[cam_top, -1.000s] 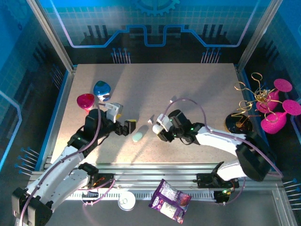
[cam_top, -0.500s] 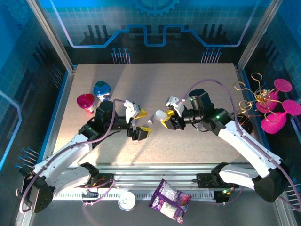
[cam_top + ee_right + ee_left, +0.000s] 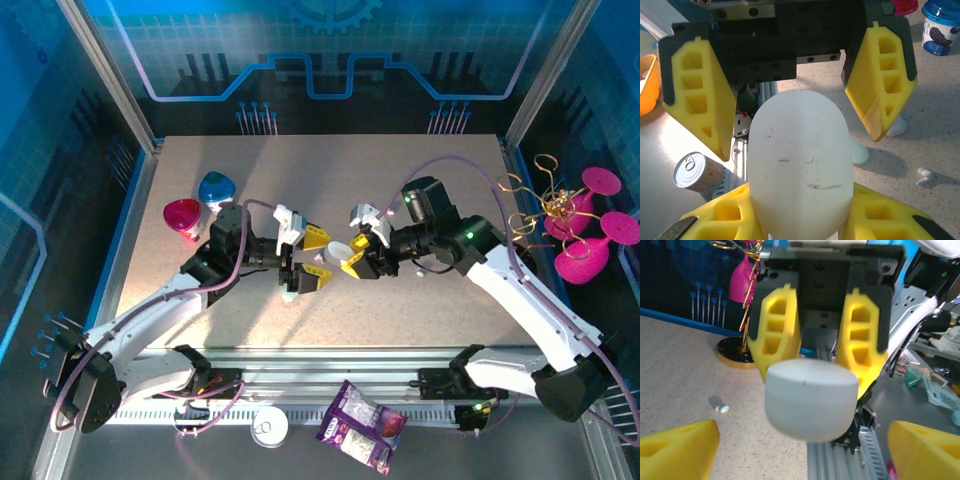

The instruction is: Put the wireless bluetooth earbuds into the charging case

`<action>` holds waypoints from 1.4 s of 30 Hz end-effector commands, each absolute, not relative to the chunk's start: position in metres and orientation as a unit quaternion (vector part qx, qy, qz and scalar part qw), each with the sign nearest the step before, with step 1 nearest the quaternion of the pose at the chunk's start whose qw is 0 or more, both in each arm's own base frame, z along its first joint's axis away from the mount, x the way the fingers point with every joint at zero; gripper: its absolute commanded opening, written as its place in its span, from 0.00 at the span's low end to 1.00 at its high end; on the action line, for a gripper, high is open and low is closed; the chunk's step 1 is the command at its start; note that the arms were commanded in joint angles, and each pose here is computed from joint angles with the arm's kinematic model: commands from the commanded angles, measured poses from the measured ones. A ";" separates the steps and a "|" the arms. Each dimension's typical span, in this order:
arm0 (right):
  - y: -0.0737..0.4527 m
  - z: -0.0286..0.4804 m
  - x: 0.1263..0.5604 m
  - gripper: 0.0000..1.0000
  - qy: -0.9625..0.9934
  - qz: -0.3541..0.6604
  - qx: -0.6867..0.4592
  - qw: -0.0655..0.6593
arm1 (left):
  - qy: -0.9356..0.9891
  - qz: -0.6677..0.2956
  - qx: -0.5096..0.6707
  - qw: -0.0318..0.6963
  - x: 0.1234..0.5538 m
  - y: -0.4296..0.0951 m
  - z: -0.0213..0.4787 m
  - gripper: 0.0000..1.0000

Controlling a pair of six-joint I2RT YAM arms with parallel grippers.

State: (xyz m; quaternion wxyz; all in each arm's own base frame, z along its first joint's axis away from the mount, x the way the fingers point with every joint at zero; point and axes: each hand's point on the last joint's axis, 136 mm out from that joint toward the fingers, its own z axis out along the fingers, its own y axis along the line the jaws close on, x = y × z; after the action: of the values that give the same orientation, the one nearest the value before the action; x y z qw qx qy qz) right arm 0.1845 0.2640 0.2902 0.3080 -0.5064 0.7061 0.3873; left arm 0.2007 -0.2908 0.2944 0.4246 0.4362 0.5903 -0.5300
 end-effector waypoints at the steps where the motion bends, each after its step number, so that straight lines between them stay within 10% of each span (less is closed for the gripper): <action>1: 0.265 0.299 0.180 0.23 0.695 0.401 -0.515 0.301 | 0.546 -0.550 0.462 0.432 0.190 -0.296 0.320 0.80; 17: 0.268 0.303 0.182 0.20 0.693 0.407 -0.515 0.297 | 0.545 -0.551 0.468 0.426 0.189 -0.298 0.319 0.49; 28: 0.272 0.304 0.178 0.20 0.687 0.412 -0.520 0.298 | 0.543 -0.548 0.480 0.417 0.182 -0.302 0.318 0.54; 37: 0.272 0.303 0.177 0.20 0.687 0.409 -0.520 0.300 | 0.545 -0.549 0.482 0.411 0.180 -0.302 0.317 0.37; 42: 0.269 0.303 0.179 0.42 0.689 0.400 -0.517 0.312 | 0.543 -0.549 0.484 0.412 0.178 -0.302 0.316 0.27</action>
State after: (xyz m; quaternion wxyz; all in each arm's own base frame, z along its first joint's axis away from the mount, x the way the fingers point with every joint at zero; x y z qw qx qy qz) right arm 0.1775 0.2684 0.2935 0.2868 -0.5124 0.7004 0.4057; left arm 0.1921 -0.2983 0.3011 0.4115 0.4594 0.5729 -0.5398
